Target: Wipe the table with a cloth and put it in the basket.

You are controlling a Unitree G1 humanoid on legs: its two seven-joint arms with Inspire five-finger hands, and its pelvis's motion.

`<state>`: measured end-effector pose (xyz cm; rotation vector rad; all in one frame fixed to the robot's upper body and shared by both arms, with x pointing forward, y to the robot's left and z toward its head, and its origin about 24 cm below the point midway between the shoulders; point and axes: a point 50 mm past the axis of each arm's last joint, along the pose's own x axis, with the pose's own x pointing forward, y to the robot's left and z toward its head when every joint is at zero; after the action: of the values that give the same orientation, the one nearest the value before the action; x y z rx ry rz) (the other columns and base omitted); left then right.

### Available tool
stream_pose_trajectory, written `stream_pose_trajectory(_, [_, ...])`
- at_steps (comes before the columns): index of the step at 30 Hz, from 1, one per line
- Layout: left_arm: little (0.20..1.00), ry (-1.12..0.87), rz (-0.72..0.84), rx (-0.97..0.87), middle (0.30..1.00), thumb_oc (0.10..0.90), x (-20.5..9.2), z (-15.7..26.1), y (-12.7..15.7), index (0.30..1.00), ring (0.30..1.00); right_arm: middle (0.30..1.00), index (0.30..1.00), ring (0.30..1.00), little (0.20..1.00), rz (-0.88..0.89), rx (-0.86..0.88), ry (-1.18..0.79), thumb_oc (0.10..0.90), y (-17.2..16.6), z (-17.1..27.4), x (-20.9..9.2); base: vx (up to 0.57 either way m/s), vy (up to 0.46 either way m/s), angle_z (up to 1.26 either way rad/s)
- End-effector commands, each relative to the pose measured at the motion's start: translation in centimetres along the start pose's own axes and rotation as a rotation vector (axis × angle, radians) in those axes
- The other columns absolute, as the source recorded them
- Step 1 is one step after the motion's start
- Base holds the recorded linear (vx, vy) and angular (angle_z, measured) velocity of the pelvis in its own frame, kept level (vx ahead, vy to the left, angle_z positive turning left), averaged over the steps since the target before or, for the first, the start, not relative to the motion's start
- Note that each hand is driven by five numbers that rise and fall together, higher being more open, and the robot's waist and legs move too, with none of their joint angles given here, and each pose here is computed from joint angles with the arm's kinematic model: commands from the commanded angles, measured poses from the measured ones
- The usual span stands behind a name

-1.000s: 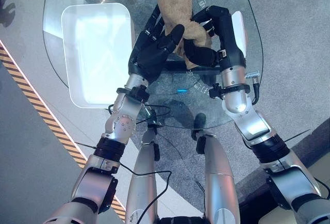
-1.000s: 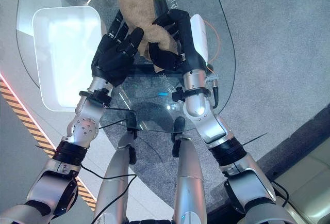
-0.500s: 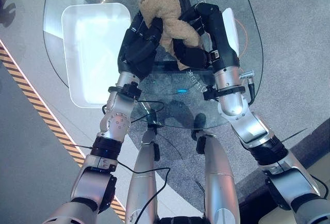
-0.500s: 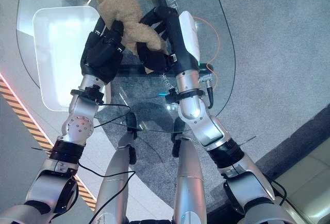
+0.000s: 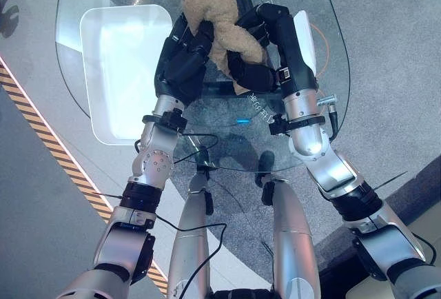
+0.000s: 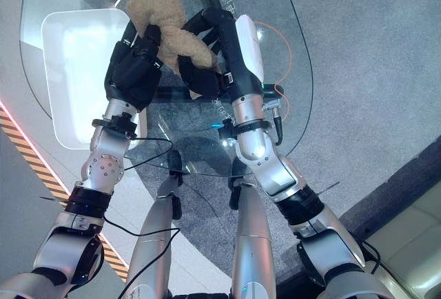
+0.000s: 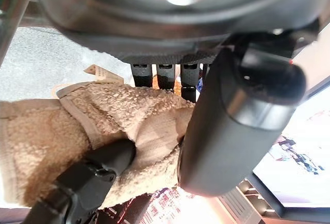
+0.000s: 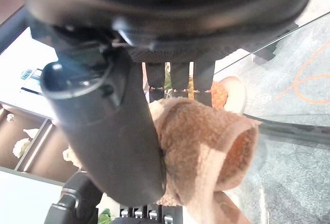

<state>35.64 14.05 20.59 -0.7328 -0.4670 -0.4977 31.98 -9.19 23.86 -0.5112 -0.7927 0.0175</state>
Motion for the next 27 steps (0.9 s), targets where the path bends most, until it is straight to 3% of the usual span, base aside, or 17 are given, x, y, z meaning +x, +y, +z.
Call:
stream_pose_trajectory(1, [0.200, -0.148, -0.423, -0.024, 0.300, 0.100, 2.7, 2.1, -8.0, 0.300, 0.300, 0.425, 0.425, 0.425, 0.345, -0.168, 0.059, -0.302, 0.245, -3.0, 6.5, 2.9, 0.00, 0.000, 0.00])
stream_pose_trajectory(2, [0.200, -0.150, -0.421, -0.025, 0.300, 0.100, 2.7, 2.1, -7.9, 0.300, 0.300, 0.756, 0.756, 0.756, 0.733, -0.168, 0.059, -0.301, 0.633, -3.0, 6.4, 2.9, 0.00, 0.000, 0.00])
stream_pose_trajectory(3, [0.200, -0.159, -0.414, -0.025, 0.300, 0.100, 2.7, 2.1, -7.8, 0.300, 0.300, 0.900, 0.900, 0.900, 0.900, -0.164, 0.061, -0.298, 0.800, -3.0, 6.4, 3.0, 0.00, 0.000, 0.00])
stream_pose_trajectory(13, [0.200, -0.210, -0.367, -0.029, 0.300, 0.100, 2.6, 2.6, -7.6, 0.300, 0.300, 0.900, 0.900, 0.900, 0.900, -0.175, 0.069, -0.309, 0.800, -3.0, 6.5, 2.8, 0.00, 0.000, 0.00])
stream_pose_trajectory(27, [0.200, -0.397, -0.157, 0.030, 0.300, 0.100, 2.4, 4.4, -6.3, 0.300, 0.300, 0.900, 0.900, 0.900, 0.900, -0.186, 0.071, -0.320, 0.800, -3.2, 6.7, 3.0, 0.00, -0.001, 0.00])
